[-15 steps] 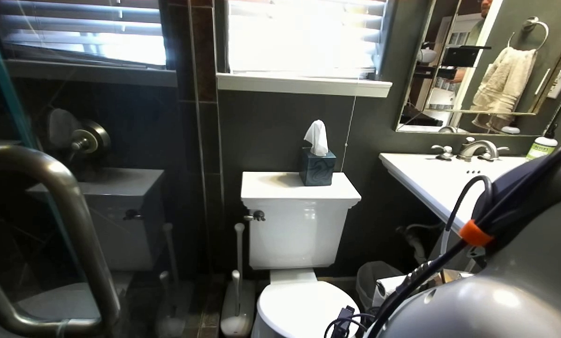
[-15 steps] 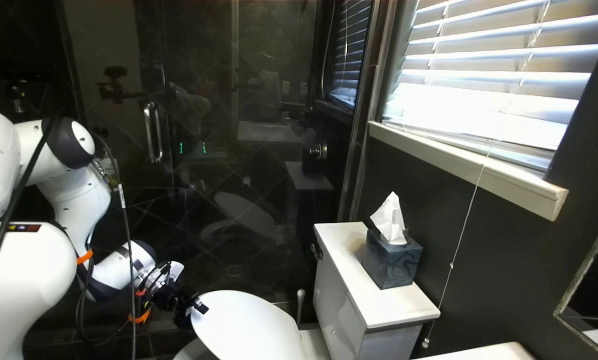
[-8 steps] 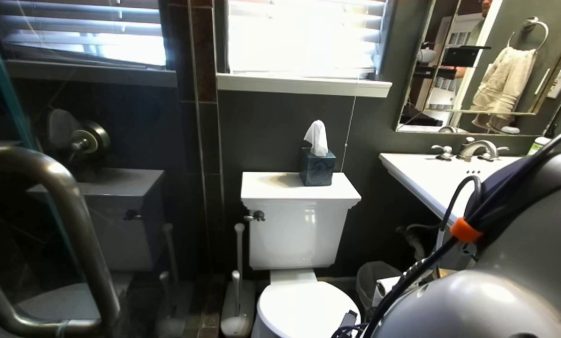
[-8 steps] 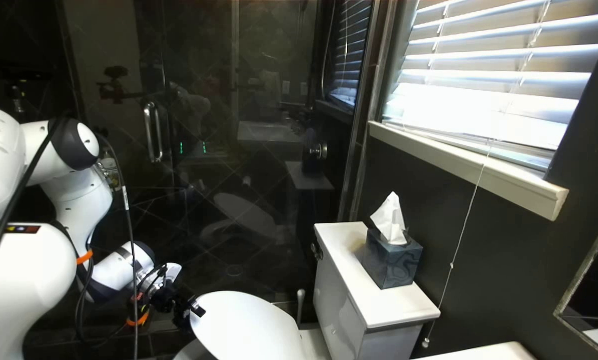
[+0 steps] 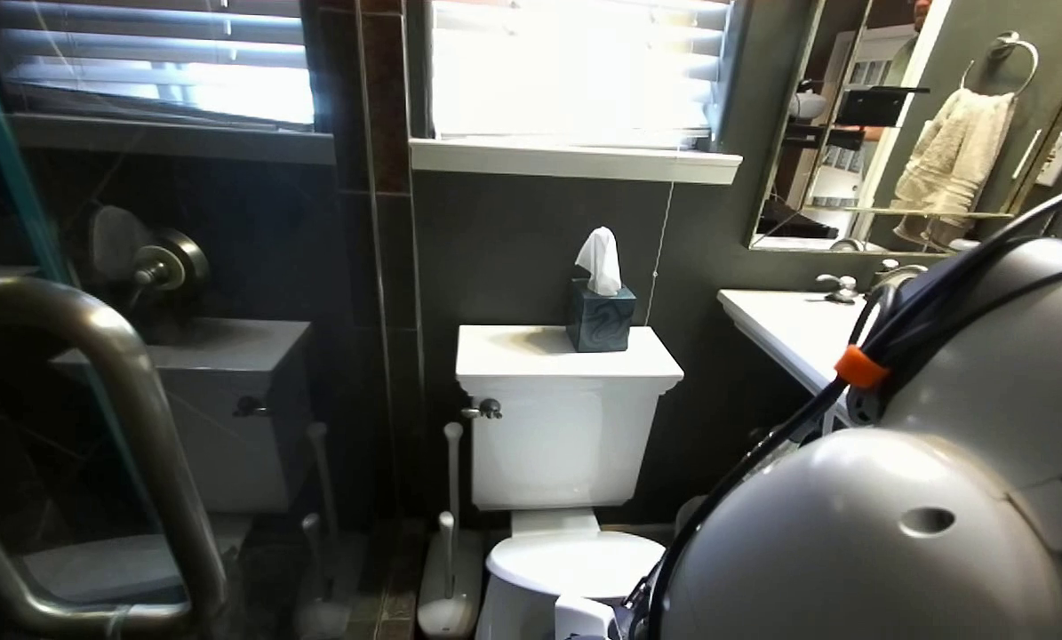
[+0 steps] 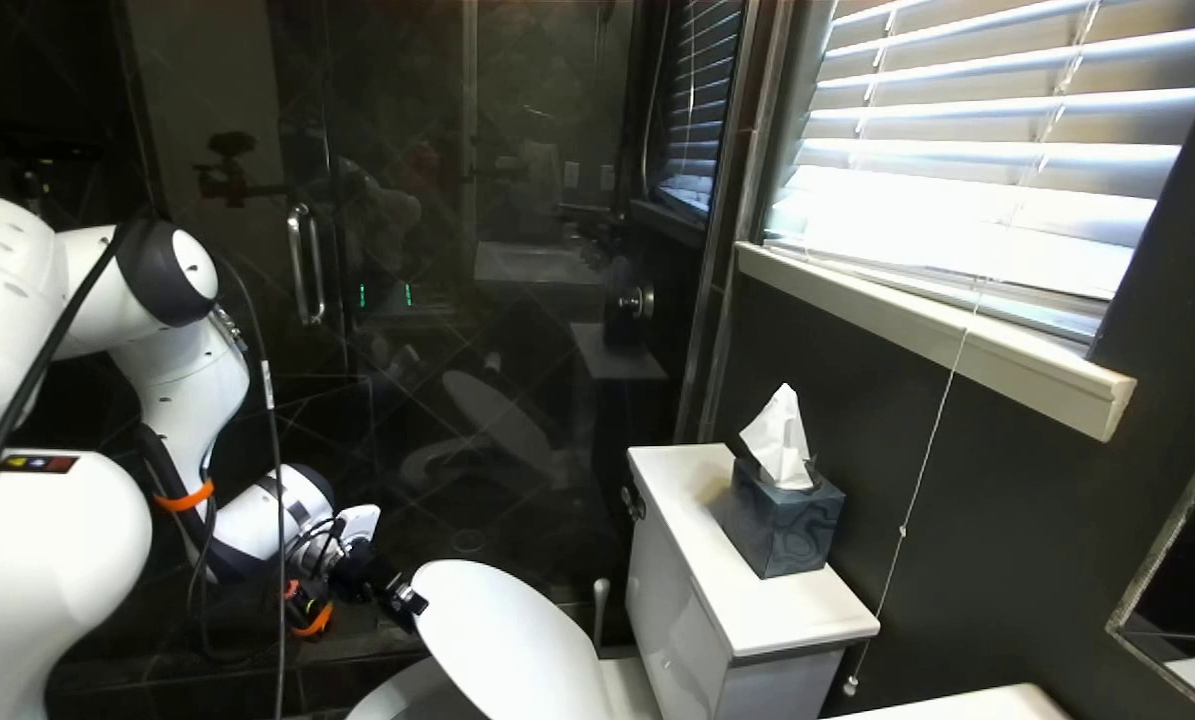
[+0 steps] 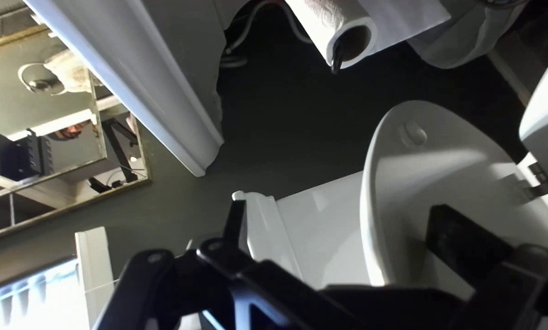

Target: Lift up the toilet lid

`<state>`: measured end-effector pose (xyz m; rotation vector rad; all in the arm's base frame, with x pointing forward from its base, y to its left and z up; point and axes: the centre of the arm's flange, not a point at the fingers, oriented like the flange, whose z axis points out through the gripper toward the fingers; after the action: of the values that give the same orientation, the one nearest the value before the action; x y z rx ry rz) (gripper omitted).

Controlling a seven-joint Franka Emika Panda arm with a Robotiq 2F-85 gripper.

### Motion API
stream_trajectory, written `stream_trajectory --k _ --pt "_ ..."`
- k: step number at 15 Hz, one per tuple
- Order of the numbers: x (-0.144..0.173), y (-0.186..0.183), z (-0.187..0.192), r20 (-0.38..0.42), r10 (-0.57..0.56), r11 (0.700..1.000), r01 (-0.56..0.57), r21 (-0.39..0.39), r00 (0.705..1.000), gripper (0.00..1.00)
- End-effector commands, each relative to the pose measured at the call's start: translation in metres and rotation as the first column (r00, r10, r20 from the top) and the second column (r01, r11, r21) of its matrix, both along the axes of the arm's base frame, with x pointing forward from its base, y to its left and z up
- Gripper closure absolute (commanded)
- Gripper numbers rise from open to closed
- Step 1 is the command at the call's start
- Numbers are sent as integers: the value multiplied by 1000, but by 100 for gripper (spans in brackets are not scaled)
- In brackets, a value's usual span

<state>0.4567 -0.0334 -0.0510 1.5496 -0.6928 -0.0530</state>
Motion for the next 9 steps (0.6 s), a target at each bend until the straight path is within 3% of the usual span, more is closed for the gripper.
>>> stream_trajectory --k 1,9 --pt "5 -16 38 121 -10 995 22 -102 993 0" --pt "9 -49 41 274 34 973 30 -227 961 0"
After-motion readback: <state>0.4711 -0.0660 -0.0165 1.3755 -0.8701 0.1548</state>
